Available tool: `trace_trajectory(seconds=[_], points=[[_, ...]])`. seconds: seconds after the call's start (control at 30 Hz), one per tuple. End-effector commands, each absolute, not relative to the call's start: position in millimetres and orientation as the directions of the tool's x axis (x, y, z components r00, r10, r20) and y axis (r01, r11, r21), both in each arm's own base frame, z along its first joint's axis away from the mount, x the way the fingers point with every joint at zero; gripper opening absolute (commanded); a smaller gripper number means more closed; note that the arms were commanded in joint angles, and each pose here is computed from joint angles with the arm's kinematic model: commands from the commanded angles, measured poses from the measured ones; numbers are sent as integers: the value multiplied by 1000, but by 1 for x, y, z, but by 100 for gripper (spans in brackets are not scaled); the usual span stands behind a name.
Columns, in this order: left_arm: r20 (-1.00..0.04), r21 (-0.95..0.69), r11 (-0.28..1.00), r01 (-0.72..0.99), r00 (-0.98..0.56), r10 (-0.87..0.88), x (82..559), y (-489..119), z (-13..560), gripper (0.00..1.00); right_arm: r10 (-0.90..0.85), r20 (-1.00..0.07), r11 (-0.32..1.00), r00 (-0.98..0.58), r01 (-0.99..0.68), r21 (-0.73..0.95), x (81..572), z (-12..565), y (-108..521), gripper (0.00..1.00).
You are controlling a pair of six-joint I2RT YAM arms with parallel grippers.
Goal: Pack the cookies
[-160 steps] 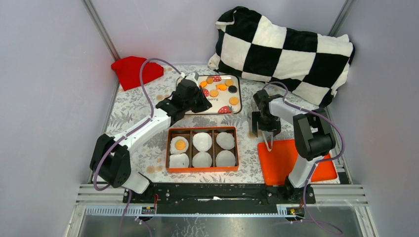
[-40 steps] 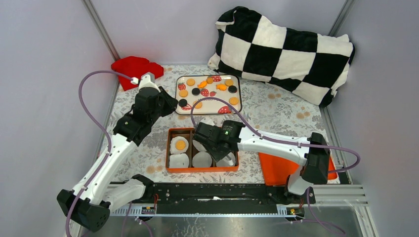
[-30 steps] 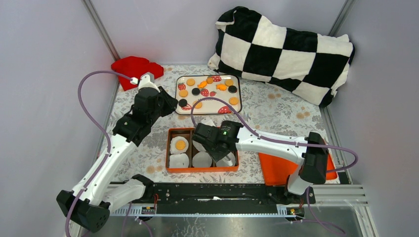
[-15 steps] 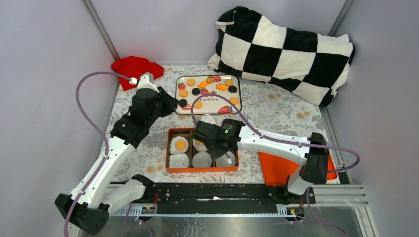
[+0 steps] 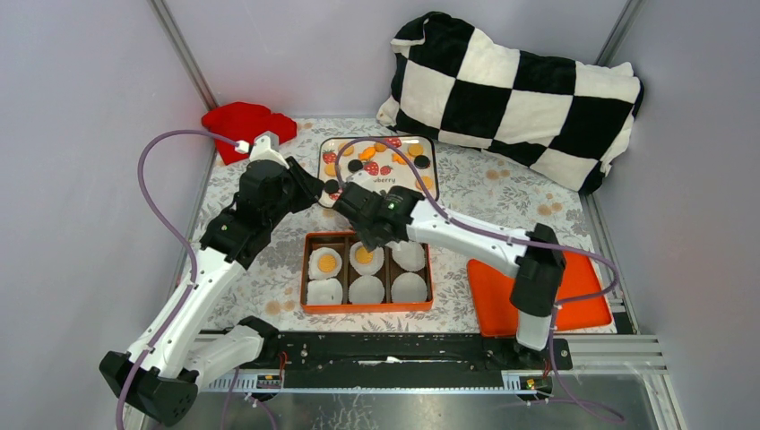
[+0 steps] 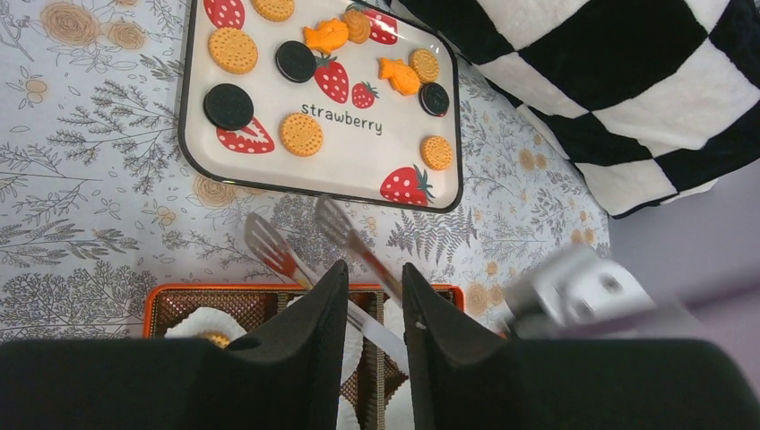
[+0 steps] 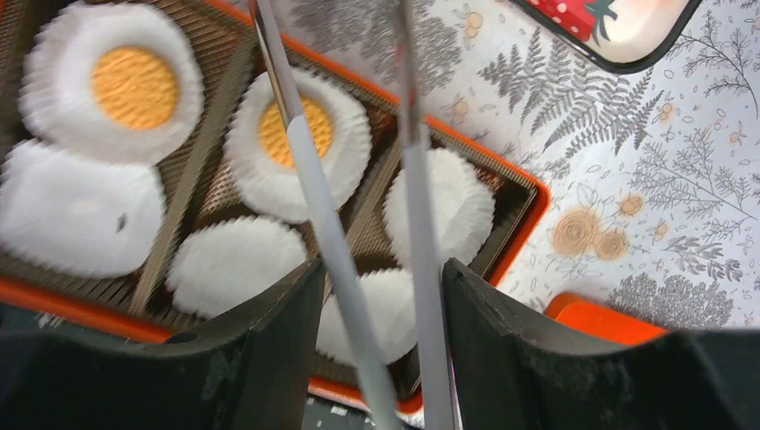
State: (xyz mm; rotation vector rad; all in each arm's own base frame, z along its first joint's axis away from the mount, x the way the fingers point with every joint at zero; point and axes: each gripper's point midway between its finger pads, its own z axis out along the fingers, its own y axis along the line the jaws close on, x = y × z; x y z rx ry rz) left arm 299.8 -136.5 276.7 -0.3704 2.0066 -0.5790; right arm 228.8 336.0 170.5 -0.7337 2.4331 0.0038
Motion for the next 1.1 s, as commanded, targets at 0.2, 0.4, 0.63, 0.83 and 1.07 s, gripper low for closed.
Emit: trace_trajectory(seconds=[0.2, 0.4, 0.63, 0.83, 1.07], points=[[-766, -507, 862, -25, -445, -463, 300, -125, 286, 34, -469, -520, 876, -714, -449, -173, 302, 120, 328, 57], [-771, -493, 869, -38, -443, -457, 300, -121, 282, 34, -507, -487, 859, -711, -462, -219, 314, 98, 323, 60], [-761, -500, 865, -35, -460, -458, 301, -125, 274, 34, -473, -482, 880, -738, -423, -216, 332, 92, 301, 62], [-754, -506, 862, -25, -472, -457, 300, -128, 273, 34, -459, -473, 887, -752, -354, -297, 350, 89, 267, 62], [-747, -506, 862, -23, -488, -452, 302, -131, 268, 34, -434, -392, 892, -811, -326, -313, 346, 66, 211, 74]])
